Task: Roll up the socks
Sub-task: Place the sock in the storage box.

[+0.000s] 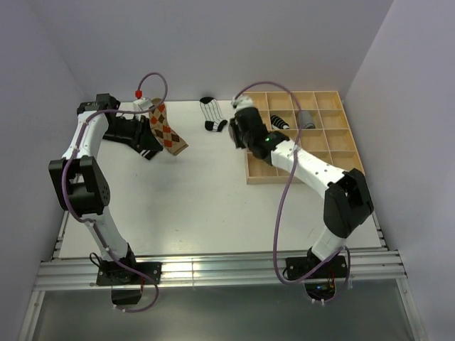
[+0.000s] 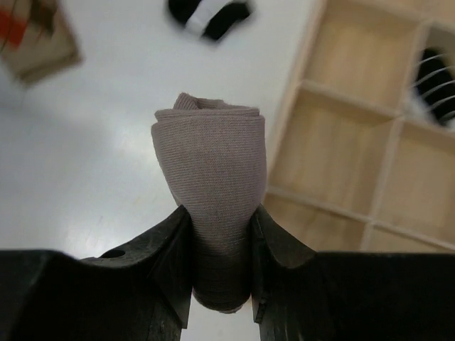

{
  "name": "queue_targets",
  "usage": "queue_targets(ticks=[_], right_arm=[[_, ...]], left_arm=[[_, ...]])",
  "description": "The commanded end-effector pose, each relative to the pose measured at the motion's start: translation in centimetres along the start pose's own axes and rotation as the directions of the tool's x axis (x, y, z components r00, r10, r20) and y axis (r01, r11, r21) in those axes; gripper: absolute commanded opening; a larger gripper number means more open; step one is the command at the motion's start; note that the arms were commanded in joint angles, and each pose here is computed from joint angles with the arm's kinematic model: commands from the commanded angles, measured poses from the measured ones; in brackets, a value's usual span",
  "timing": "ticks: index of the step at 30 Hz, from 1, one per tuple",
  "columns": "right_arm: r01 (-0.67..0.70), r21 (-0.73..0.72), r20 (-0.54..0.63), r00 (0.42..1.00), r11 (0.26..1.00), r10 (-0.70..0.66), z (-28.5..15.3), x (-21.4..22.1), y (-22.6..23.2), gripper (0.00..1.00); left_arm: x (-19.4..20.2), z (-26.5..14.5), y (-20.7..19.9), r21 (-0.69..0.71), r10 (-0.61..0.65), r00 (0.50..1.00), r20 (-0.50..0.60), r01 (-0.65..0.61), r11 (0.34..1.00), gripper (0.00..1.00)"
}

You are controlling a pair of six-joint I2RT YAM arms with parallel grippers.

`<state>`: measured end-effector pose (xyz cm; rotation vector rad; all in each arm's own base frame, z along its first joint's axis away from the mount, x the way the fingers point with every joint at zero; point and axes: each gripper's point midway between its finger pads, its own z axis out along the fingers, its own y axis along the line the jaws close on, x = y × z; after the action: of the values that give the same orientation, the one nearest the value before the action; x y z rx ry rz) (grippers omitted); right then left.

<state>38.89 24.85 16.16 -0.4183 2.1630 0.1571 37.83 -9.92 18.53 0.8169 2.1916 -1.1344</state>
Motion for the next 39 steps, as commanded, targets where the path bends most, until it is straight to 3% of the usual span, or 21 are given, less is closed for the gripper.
queue_targets(ticks=[1,8,9,14,16,21,29,39], right_arm=[[-0.049,0.257,0.043,0.998,0.965,0.039,0.1,-4.0,-7.3,0.00],[-0.053,0.520,0.041,0.998,0.852,0.037,4.1,-7.4,-15.2,0.00],[-0.028,0.557,0.001,0.999,0.830,0.033,5.7,-6.3,-16.0,0.00],[-0.035,0.592,-0.008,0.999,0.805,0.050,9.4,-6.9,-18.6,0.00],[0.024,0.596,-0.064,0.998,0.802,0.018,11.5,-5.6,-18.8,0.00],[0.086,0.571,-0.150,0.989,0.816,0.001,14.8,-4.2,-18.9,0.00],[0.109,0.420,-0.248,0.969,0.901,-0.001,17.0,-1.3,-16.8,0.00],[0.005,0.234,-0.333,0.940,0.972,0.075,17.7,0.8,-15.3,0.04]], left_arm=[[-1.2,-0.2,-1.7,0.014,0.014,0.998,0.061,-0.015,1.000,0.35],[-1.4,-0.3,-2.1,-0.014,0.019,0.995,0.096,-0.018,1.000,0.35],[-1.4,-0.2,-2.1,-0.014,0.009,0.995,0.102,-0.008,1.000,0.35],[-2.5,-0.6,-2.6,-0.026,0.009,0.990,0.142,-0.005,1.000,0.35],[-2.7,-0.8,-2.8,-0.034,0.010,0.989,0.150,-0.005,0.999,0.36],[-2.9,-0.9,-3.0,-0.028,0.011,0.989,0.147,-0.007,1.000,0.36],[-2.5,-0.5,-2.6,-0.009,-0.008,0.990,0.137,0.010,1.000,0.36],[-2.4,-0.3,-2.6,0.019,-0.033,0.991,0.129,0.031,0.999,0.36]])
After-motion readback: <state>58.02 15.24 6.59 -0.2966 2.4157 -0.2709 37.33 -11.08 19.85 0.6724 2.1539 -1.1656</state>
